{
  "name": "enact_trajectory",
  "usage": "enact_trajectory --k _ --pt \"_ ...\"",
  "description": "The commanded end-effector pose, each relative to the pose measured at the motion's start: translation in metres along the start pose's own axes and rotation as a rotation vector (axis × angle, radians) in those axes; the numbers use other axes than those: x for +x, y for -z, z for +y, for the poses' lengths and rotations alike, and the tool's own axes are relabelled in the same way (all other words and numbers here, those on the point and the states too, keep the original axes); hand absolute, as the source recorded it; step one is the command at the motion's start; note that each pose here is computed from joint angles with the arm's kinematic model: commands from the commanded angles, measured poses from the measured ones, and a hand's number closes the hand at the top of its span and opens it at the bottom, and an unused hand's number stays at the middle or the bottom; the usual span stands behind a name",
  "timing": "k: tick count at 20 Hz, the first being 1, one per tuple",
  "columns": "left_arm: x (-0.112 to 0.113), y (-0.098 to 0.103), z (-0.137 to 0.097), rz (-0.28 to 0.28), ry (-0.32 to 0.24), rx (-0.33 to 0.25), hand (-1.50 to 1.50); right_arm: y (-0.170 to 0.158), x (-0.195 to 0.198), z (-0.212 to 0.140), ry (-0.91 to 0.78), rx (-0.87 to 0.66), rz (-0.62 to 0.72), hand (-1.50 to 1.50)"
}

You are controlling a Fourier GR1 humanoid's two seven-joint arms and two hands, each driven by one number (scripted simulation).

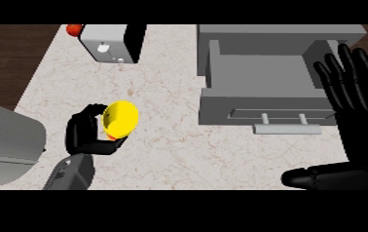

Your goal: Pick up the cup, place it into the drawer and close the drawer

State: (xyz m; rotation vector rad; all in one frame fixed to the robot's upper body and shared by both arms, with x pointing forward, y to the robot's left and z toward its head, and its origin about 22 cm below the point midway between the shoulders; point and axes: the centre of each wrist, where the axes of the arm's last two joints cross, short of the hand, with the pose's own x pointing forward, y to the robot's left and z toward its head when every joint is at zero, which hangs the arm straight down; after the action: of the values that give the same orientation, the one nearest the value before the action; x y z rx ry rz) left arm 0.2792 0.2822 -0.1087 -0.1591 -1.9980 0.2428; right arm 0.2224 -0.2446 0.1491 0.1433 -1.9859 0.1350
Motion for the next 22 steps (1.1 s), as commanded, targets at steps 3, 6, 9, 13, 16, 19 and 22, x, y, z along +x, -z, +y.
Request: enact_trajectory --k 3,6,9,13,16,19,22 --pt "0.039 0.035 -0.031 -0.032 -0.05 -0.163 1.5 -0.003 -0.012 0.004 -0.002 -0.003 0.003 -1.5" --pt "0.055 0.06 -0.058 -0.063 -0.09 -0.191 1.5 -0.019 -0.005 0.0 -0.008 0.008 0.008 -1.5" --pt "0.075 0.074 -0.095 -0.063 -0.113 -0.192 1.5 -0.017 0.0 -0.007 -0.004 -0.008 0.009 -1.5" --pt "0.107 0.097 -0.129 -0.069 -0.125 -0.2 1.5 -0.012 -0.013 0.001 0.007 -0.001 0.004 -1.5" --pt "0.128 0.121 -0.142 -0.093 -0.108 -0.2 1.5 0.001 -0.015 0.004 0.007 0.003 0.004 -1.5" --pt "0.134 0.131 -0.169 -0.084 -0.084 -0.245 1.5 -0.011 -0.002 0.013 -0.01 -0.018 -0.015 -1.5" --pt "0.155 0.157 -0.194 -0.097 -0.067 -0.237 1.5 0.009 -0.009 -0.004 -0.009 -0.023 -0.014 -1.5"
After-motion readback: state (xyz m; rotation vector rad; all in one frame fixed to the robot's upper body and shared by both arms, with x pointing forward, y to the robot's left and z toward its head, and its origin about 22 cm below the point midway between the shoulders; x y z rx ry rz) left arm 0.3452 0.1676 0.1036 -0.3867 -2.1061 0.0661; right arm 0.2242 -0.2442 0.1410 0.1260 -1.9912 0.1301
